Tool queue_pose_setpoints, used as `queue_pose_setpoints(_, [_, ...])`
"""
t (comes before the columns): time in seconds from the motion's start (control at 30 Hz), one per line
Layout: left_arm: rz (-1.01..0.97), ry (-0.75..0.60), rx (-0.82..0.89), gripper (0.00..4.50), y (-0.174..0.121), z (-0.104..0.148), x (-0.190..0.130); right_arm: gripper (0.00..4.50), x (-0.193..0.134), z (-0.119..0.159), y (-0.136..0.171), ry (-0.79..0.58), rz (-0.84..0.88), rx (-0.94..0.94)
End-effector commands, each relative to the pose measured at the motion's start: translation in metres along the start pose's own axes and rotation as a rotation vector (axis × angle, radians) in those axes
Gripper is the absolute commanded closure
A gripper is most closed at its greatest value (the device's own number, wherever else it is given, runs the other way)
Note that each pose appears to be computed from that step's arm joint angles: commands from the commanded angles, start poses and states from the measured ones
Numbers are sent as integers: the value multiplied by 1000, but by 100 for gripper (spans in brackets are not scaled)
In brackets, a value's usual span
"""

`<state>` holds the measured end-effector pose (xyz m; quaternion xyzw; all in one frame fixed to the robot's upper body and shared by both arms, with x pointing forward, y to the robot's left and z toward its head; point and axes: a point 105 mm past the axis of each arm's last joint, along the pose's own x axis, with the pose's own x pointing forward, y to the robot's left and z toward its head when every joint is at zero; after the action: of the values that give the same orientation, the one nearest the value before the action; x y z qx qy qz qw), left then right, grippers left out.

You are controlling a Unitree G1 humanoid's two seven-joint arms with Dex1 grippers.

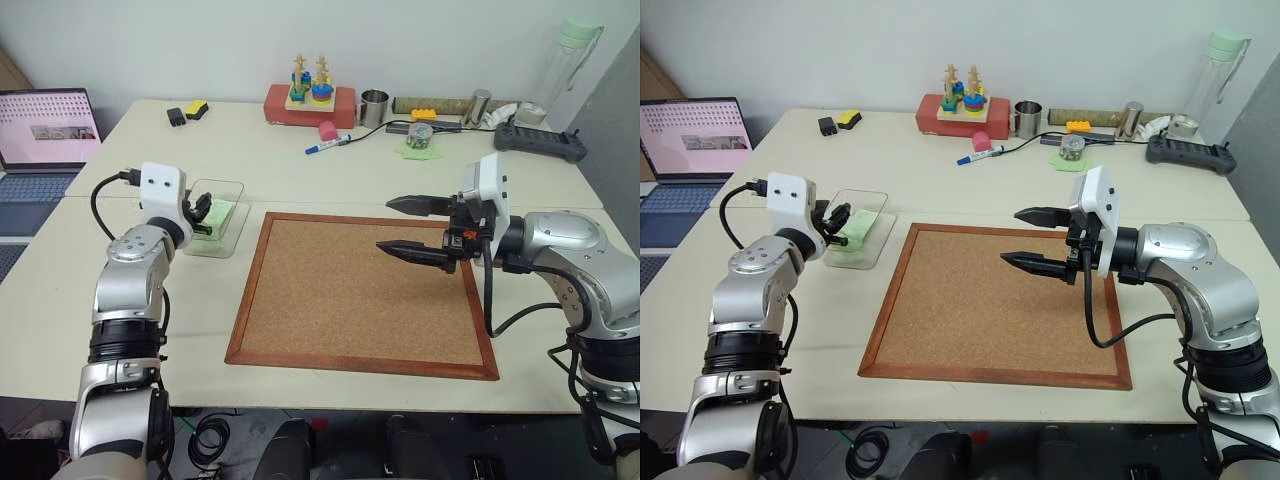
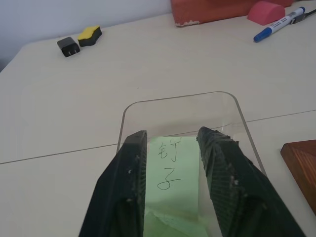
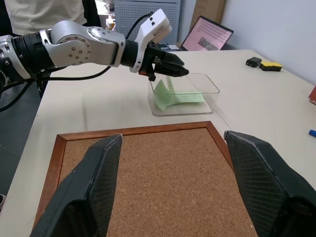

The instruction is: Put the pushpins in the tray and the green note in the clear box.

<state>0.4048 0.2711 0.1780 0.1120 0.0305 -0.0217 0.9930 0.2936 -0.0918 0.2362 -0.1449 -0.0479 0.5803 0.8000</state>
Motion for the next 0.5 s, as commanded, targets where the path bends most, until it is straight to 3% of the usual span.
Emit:
queue_pose_setpoints(0.03, [-46,-95,113,174,-4,33,-11,104,-10,13,-5,-27,-39,-51])
queue_pose_setpoints(0.17, [-194,-85,248,95,-6,44,-37,104,-24,8,-12,5,-93,-61])
queue_pose_setpoints(0.4, [-395,116,415,95,22,22,-87,104,-67,-18,-12,177,-170,-55])
queue_pose_setpoints(0.5, [-463,209,474,95,39,5,-116,104,-108,-37,-17,338,-231,-31])
